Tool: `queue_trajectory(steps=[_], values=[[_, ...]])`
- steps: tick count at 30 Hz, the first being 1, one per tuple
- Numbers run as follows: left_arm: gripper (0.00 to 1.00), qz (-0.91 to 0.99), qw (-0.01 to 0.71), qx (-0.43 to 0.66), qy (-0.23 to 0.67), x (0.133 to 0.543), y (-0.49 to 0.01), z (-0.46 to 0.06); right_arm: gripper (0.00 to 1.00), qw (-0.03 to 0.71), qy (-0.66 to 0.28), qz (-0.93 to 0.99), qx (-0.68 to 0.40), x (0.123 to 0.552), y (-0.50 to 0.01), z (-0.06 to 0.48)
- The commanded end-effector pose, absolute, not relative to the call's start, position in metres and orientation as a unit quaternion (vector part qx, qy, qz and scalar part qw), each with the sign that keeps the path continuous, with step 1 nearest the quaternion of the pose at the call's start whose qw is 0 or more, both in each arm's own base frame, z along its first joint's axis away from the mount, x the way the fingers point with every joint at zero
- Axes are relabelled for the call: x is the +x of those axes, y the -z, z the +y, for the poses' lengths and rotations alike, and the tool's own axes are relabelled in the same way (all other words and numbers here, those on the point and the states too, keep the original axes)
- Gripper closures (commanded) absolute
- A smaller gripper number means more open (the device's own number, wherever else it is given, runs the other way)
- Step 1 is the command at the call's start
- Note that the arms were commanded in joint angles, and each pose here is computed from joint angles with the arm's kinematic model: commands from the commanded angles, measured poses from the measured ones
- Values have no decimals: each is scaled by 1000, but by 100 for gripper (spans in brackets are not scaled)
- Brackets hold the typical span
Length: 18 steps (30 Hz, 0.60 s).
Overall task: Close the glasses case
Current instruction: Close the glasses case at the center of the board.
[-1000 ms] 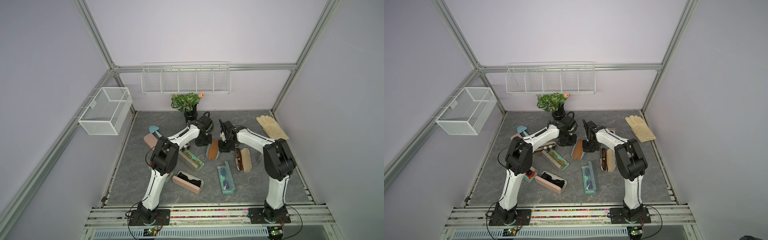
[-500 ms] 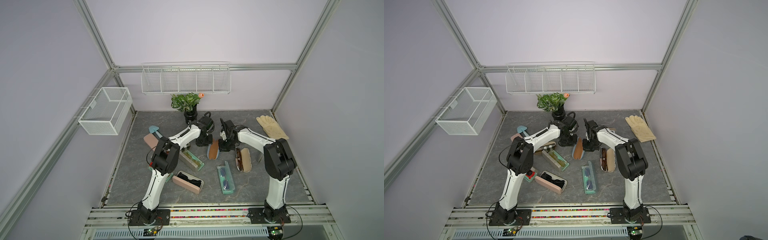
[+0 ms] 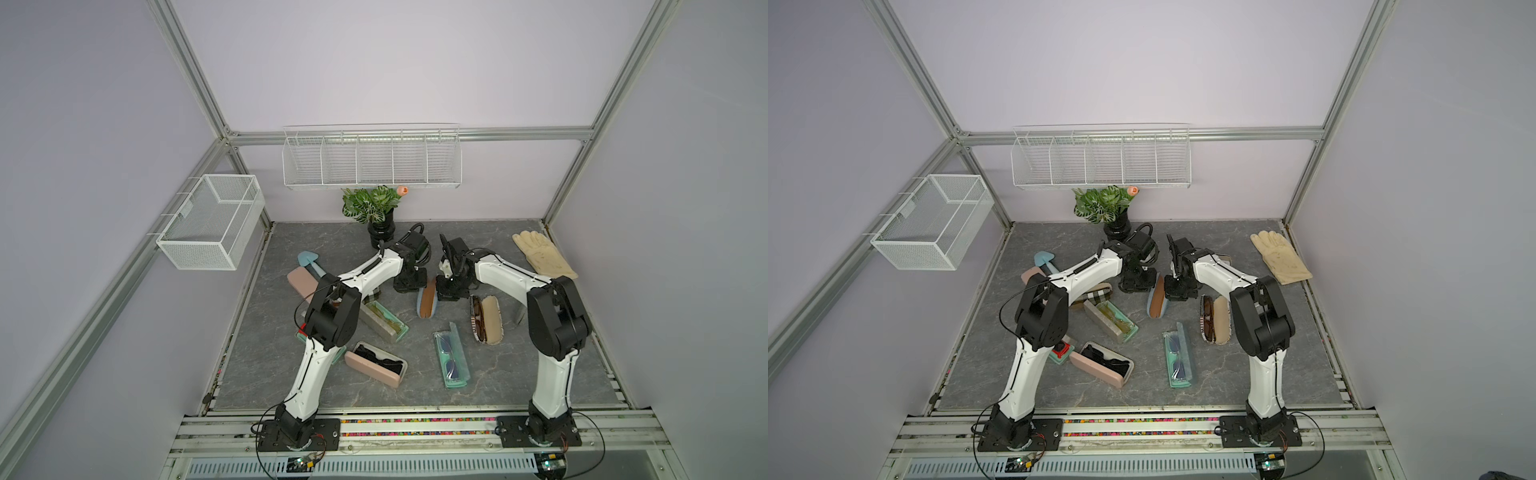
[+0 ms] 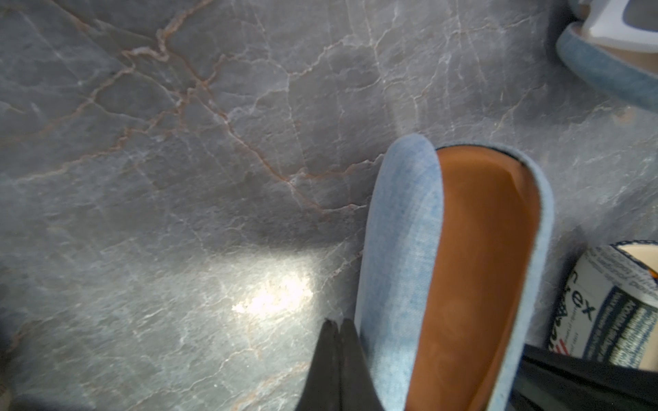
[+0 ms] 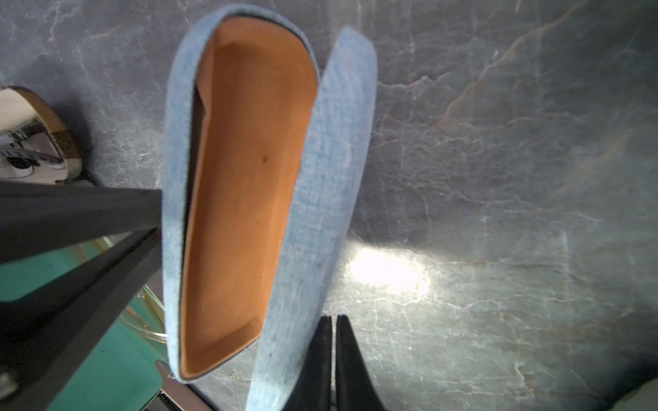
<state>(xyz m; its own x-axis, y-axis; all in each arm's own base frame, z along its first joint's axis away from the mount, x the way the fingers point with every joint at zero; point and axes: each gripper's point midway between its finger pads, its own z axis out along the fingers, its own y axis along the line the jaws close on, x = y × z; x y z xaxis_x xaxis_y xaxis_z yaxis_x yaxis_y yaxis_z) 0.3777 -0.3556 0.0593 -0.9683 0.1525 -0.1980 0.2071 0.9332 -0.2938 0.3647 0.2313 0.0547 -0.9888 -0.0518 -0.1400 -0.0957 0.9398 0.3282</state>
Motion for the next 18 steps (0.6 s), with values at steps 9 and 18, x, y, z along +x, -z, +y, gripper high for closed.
queue_trajectory(steps=[9,18], values=[[100,965,80,116,220,363,-72,-395,91,77,-230,968,-59,373,-68,266],[100,963,82,116,228,363,-76,-397,90,72,-232,968,-64,373,-66,270]])
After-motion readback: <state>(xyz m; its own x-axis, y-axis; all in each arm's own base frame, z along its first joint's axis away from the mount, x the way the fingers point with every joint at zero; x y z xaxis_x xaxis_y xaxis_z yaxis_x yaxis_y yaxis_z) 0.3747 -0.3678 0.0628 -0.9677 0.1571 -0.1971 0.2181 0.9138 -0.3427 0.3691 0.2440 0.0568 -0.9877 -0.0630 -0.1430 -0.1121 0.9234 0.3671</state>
